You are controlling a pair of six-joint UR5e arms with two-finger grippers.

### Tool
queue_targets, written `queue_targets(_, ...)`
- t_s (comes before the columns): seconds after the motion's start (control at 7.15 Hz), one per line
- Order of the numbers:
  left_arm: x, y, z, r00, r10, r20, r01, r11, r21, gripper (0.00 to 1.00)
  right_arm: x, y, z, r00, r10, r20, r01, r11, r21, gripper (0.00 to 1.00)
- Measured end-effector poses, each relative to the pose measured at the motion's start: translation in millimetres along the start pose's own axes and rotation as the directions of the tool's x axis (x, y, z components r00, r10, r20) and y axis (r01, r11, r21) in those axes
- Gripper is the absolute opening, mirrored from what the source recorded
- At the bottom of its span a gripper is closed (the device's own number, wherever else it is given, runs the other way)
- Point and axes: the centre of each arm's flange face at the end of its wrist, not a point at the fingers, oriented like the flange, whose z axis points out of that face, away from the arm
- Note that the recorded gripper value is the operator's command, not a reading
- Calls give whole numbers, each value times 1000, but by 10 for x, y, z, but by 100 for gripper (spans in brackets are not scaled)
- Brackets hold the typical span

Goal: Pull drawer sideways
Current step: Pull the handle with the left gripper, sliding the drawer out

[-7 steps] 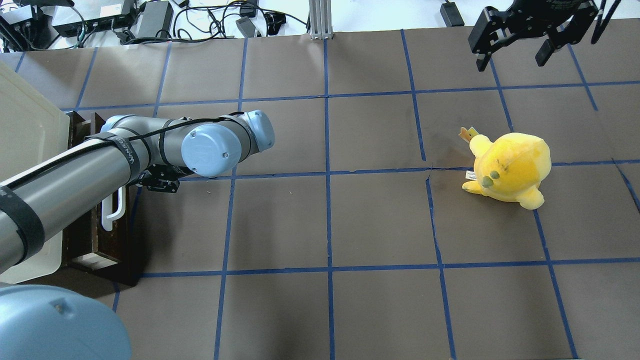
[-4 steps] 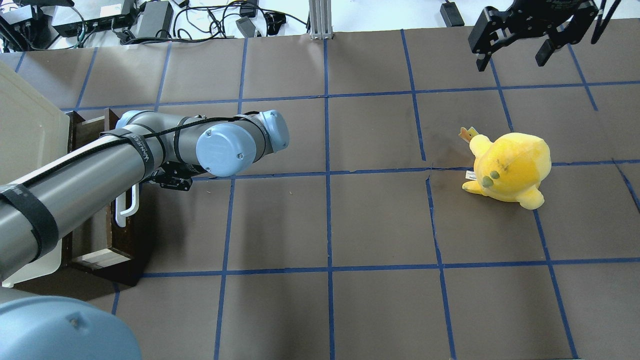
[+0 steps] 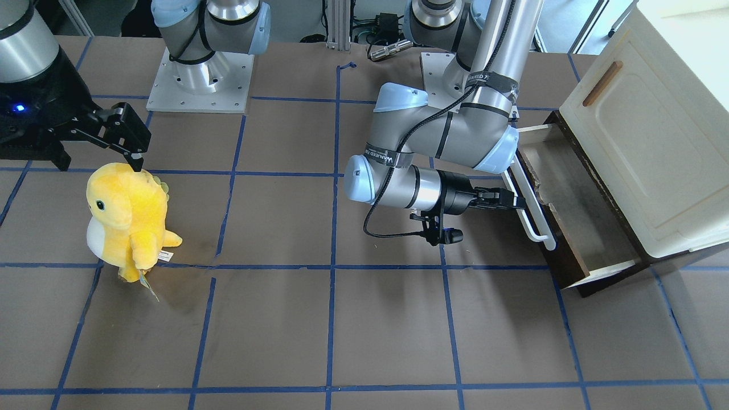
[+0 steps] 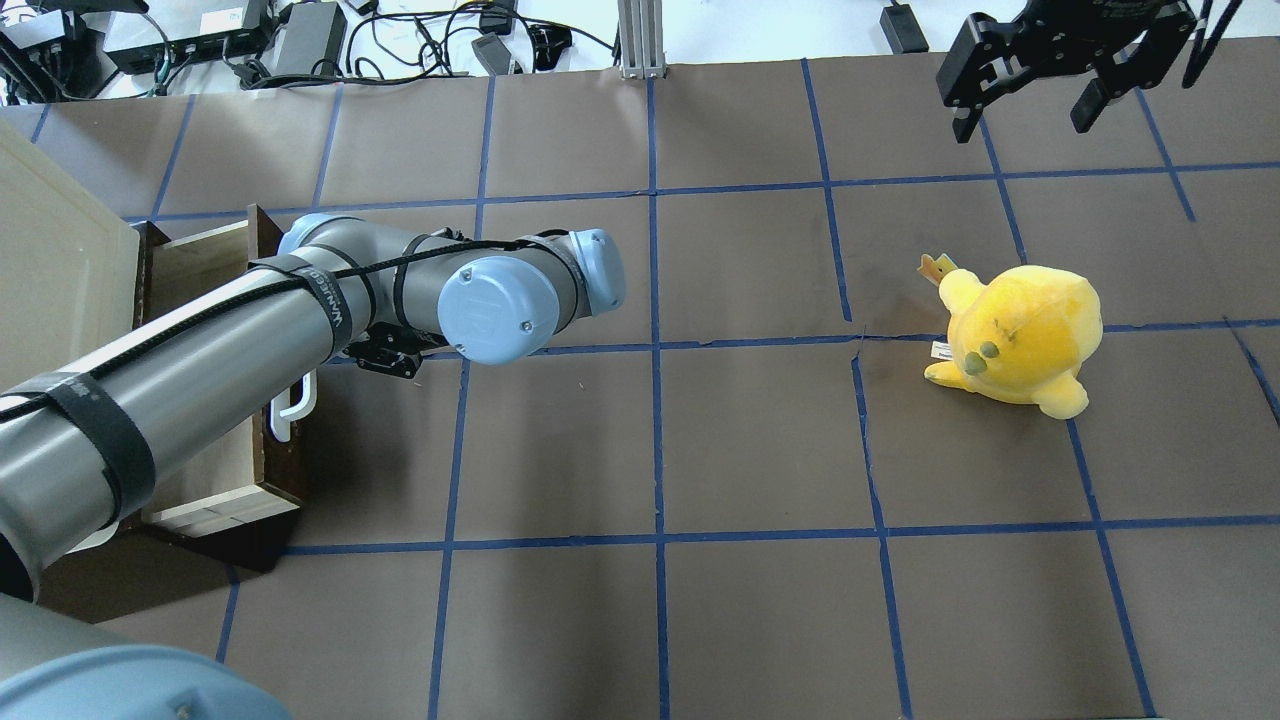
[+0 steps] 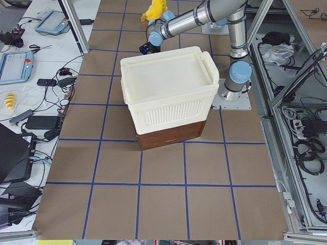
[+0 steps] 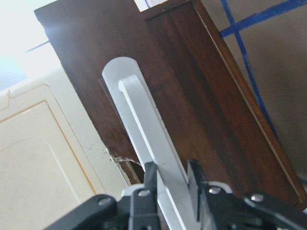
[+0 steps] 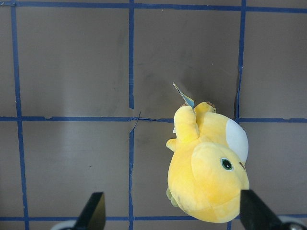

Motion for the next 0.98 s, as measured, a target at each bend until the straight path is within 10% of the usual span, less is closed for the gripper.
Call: queue_targets(0.98,98,31,-398,999,44,30,-47,996,71,17,0,0,0,1000,0,0,0,1000,0,100)
